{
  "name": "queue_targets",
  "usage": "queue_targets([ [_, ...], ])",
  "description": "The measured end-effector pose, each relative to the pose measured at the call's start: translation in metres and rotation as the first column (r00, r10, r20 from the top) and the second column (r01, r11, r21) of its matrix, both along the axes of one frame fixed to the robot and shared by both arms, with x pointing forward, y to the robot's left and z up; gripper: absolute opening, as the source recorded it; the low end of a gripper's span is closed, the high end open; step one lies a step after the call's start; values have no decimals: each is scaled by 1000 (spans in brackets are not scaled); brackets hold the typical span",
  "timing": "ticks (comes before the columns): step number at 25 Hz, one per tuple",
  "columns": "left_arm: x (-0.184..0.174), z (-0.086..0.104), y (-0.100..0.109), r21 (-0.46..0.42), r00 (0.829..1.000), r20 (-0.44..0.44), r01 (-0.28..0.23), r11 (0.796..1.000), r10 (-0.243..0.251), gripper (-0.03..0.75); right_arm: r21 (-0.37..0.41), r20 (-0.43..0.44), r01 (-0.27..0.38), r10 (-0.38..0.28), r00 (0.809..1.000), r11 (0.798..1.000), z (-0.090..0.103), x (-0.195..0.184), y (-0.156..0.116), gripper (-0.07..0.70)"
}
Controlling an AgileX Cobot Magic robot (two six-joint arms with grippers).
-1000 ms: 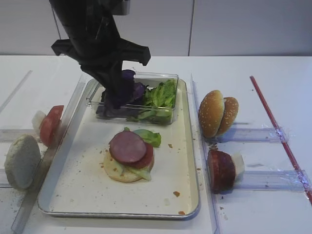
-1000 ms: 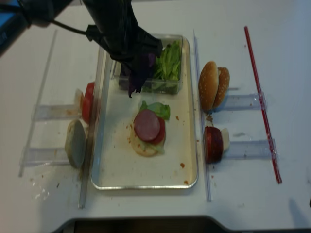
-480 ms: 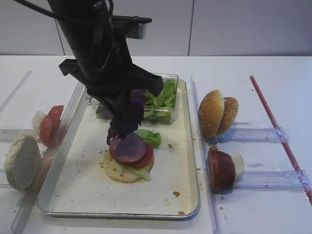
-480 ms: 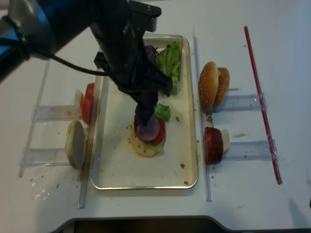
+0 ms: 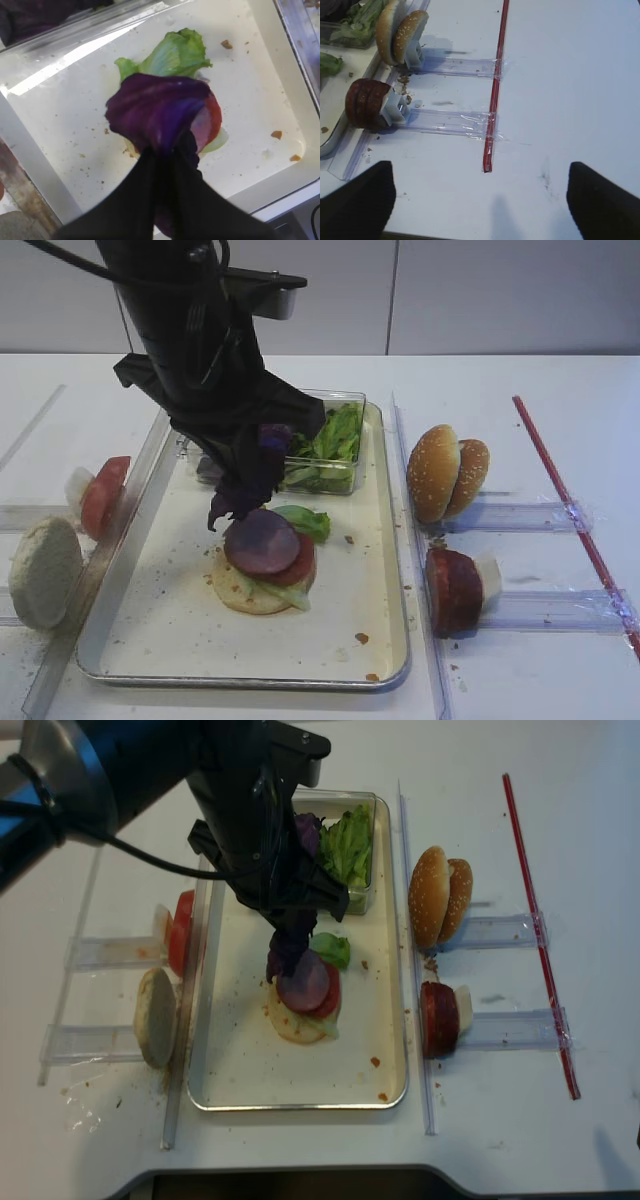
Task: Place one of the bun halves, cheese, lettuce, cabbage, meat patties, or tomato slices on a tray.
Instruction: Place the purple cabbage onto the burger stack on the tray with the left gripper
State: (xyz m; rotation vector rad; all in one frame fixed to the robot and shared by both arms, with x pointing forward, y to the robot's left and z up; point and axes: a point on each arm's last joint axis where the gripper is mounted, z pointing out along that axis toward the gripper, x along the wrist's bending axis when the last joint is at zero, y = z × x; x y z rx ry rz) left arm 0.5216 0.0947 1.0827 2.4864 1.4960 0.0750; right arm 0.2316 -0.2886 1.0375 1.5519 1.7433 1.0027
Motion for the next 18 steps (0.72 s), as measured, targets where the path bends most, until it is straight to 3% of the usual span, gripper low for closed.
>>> queue_targets([
  [5, 2, -4, -1, 7, 1000, -10, -1, 1000, 1, 21, 0, 0, 0, 0, 1000, 1000, 0, 0, 0, 693],
  [11, 11, -28, -9, 43, 998, -61, 2, 999, 0, 20, 0, 0, 0, 0, 1000, 1000, 0, 0, 0, 693],
  [18, 16, -41, -12, 61, 996, -85, 4, 998, 2, 20, -1, 0, -1, 1, 1000, 1000, 0, 0, 0, 693],
])
